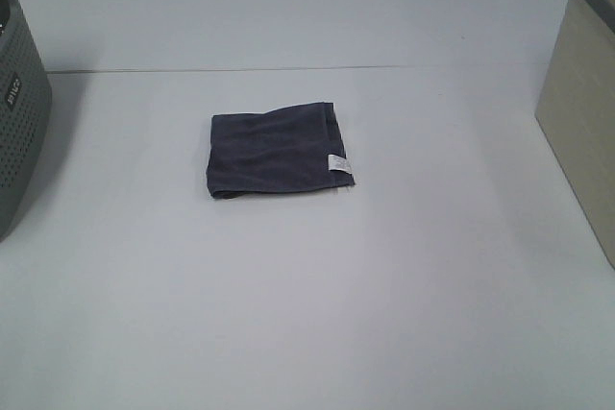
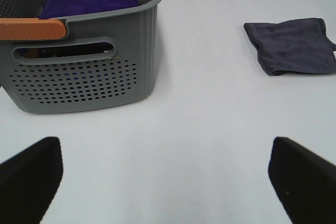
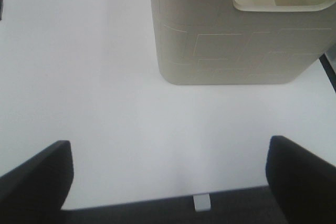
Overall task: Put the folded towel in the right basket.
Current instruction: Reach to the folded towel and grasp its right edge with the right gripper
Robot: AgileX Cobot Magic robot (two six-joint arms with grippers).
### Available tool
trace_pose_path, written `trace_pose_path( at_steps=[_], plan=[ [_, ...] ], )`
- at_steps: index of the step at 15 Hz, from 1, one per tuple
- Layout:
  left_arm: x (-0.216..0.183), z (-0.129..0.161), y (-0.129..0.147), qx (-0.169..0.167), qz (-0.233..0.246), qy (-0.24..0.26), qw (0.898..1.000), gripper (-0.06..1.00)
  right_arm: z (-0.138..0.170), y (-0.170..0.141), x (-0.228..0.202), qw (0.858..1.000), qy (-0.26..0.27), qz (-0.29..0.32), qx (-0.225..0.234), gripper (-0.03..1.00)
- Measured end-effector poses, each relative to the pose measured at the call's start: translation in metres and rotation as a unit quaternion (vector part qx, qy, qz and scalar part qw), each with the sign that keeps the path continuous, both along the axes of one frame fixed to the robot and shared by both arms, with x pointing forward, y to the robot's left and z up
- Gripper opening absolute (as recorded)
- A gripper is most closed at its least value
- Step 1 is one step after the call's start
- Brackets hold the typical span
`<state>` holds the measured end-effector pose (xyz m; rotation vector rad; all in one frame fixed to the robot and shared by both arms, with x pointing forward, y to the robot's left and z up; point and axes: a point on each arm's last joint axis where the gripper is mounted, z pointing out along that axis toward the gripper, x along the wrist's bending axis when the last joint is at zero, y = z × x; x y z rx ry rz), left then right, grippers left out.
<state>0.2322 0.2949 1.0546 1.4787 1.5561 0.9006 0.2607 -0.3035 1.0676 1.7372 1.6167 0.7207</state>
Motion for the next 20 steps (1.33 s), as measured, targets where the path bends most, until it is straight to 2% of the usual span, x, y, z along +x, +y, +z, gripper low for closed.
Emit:
trace_pose_path(
  at_steps=[1,3,5,7,8,10,13,14,17,19,20],
  plan=[
    [0.0,0.0,0.0,0.0,0.0,0.0,1.0,0.99,0.012,0.0,0.011,1.0,0.025,0.0,0.004,0.96],
    [0.0,0.0,0.0,0.0,0.0,0.0,1.0,0.99,0.066,-0.001,0.062,0.996,0.087,0.007,0.025,0.96],
    [0.0,0.0,0.0,0.0,0.0,0.0,1.0,0.99,0.125,-0.003,0.134,0.996,0.076,0.015,0.042,0.96],
    [0.0,0.0,0.0,0.0,0.0,0.0,1.0,0.99,0.15,0.0,0.198,0.994,0.071,0.049,0.065,0.96],
    [0.0,0.0,0.0,0.0,0.0,0.0,1.0,0.99,0.151,0.005,0.232,0.99,0.078,0.075,0.094,0.96],
    [0.0,0.0,0.0,0.0,0.0,0.0,1.0,0.99,0.11,0.043,0.318,0.963,0.144,0.152,0.172,0.96],
    [0.0,0.0,0.0,0.0,0.0,0.0,1.0,0.99,0.003,0.104,0.406,0.9,0.256,0.226,0.271,0.96],
    [0.0,0.0,0.0,0.0,0.0,0.0,1.0,0.99,-0.027,0.118,0.424,0.885,0.279,0.237,0.288,0.96],
    [0.0,0.0,0.0,0.0,0.0,0.0,1.0,0.99,-0.084,0.132,0.456,0.87,0.31,0.236,0.303,0.96],
    [0.0,0.0,0.0,0.0,0.0,0.0,1.0,0.99,-0.115,0.135,0.472,0.867,0.319,0.233,0.305,0.96],
    [0.0,0.0,0.0,0.0,0.0,-0.001,1.0,0.99,-0.141,0.136,0.482,0.864,0.327,0.229,0.307,0.96]
  ],
)
